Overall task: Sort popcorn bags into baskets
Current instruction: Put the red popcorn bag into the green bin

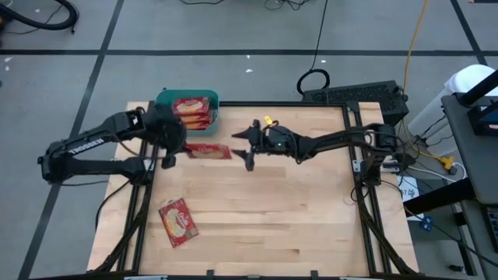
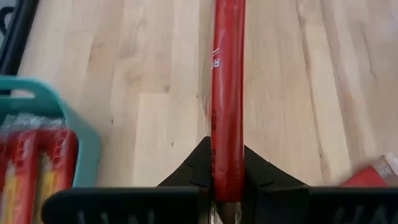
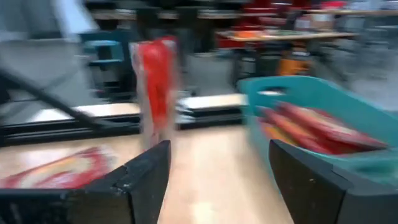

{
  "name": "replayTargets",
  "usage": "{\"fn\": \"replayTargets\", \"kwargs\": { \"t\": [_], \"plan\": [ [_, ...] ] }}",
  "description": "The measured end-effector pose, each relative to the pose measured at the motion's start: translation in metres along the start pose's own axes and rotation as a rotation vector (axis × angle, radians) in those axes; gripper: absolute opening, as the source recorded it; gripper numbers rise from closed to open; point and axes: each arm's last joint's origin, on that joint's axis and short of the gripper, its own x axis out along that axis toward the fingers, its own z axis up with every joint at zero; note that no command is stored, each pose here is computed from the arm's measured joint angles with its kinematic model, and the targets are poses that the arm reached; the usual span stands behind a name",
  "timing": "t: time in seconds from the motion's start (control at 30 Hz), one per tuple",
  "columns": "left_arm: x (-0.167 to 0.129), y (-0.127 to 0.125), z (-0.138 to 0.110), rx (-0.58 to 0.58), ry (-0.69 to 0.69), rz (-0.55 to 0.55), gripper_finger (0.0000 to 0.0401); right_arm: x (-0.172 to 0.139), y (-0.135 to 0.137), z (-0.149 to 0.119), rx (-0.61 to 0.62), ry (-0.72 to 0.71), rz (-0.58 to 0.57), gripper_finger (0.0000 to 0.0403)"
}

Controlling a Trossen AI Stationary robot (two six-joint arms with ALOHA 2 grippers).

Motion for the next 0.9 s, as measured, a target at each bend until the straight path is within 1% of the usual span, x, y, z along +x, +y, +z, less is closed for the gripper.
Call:
{"fn": "replayTargets", "kwargs": {
  "t": [0.07,0.13,0.27,0.37,0.43,0.53,0.67,0.73,0.83,0.9],
  "plan": [
    [0.002,-0.004,0.002,0.011,0.005,0.01,0.003,0.009,0.003,-0.002,0.0,-0.013,0.081,0.026],
    [0.003,-0.007,0.002,0.013,0.02,0.028,0.003,0.017,0.007,-0.006,-0.001,-0.02,0.123,0.0251],
    [0.004,-0.01,0.002,0.006,0.035,0.035,0.0031,0.026,0.011,-0.013,-0.002,-0.017,0.162,0.0224],
    [0.005,-0.012,0.001,0.006,0.051,0.032,0.0031,0.026,0.012,-0.014,0.024,-0.005,0.175,0.0203],
    [0.004,-0.012,-0.003,-0.001,0.091,0.056,0.0031,0.023,0.011,-0.014,0.028,0.029,0.173,0.0199],
    [0.004,-0.012,-0.008,-0.026,0.152,0.102,0.0031,0.015,0.012,-0.006,0.026,0.086,0.177,0.0209],
    [0.004,-0.012,-0.007,-0.04,0.149,0.111,0.0031,0.009,0.015,0.0,0.014,0.11,0.19,0.0238],
    [0.004,-0.011,-0.006,-0.038,0.133,0.114,0.0031,0.01,0.017,0.0,0.009,0.101,0.19,0.0252],
    [0.004,-0.01,-0.002,-0.032,0.095,0.119,0.0031,0.013,0.015,0.002,0.007,0.035,0.123,0.0268],
    [0.005,-0.01,-0.001,-0.018,0.078,0.114,0.0031,0.014,0.014,0.002,0.009,0.017,0.096,0.0272]
  ]
}}
